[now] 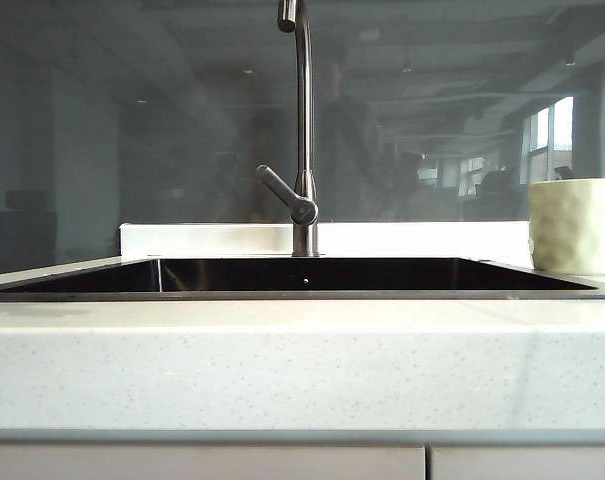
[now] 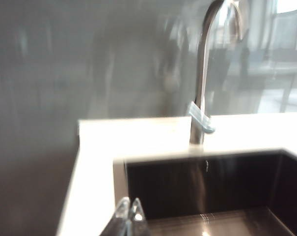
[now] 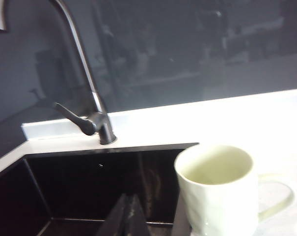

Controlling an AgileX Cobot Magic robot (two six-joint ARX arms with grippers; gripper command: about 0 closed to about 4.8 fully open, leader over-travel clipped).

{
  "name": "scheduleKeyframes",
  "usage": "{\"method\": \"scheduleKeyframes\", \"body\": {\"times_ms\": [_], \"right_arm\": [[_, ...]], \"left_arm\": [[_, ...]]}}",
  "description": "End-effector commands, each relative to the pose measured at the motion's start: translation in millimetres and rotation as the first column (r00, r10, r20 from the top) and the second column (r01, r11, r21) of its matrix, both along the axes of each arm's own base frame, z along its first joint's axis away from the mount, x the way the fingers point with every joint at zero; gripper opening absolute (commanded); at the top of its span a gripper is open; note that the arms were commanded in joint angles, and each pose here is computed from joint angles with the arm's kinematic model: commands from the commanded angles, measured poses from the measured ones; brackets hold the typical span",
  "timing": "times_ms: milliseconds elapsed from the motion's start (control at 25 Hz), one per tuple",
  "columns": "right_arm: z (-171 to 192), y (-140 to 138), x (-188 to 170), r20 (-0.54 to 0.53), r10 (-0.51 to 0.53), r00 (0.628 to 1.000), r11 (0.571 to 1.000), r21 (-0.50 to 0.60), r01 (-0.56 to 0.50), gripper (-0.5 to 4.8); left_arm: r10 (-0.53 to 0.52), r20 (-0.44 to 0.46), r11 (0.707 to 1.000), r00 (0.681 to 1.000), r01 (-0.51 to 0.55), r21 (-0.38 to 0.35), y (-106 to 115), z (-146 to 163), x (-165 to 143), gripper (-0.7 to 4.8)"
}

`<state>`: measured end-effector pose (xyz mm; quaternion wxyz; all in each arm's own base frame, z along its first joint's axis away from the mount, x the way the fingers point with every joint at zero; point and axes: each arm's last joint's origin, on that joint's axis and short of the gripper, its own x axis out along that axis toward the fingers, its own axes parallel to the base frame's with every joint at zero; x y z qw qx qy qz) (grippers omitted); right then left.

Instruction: Pick up the mug next to the sink, go to the faucet to get some water, pour the water into the sink, and finally put the mug back to its place.

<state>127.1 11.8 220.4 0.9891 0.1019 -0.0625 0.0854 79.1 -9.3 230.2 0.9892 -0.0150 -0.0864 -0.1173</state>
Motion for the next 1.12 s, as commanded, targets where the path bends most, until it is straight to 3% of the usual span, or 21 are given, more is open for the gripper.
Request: {"method": "scheduleKeyframes", "body": {"times_ms": [40, 160, 520, 799, 1119], "right_arm": [[2, 1, -1, 0.014, 0.022, 1.0, 1.0, 0.001, -0.022, -0.06], [1, 1, -1, 0.008, 0.024, 1.0, 1.0, 0.001, -0.024, -0.05], [0, 1, -1, -0.006, 0.024, 1.0, 1.0, 0.0, -0.024, -0.05], [0, 1, -1, -0.006, 0.024, 1.0, 1.0, 0.0, -0.024, -0.06], [0, 1, -1, -0.005, 0.023, 1.0, 1.0, 0.0, -0.023, -0.06]], "left_arm": [[-0.025, -0.011, 1.0, 1.0, 0.025, -0.014, -1, -5, 1, -0.03], [0.047, -0.035, 0.999, 0.998, -0.048, -0.025, 1, -15, 5, -0.03], [0.113, -0.043, 0.993, 0.993, -0.115, -0.032, 3, -50, 17, -0.03], [0.232, -0.037, 0.972, 0.972, -0.231, 0.027, 6, -51, 17, -0.03], [0.24, -0.035, 0.97, 0.97, -0.238, 0.041, 6, -51, 17, -0.02]]}}
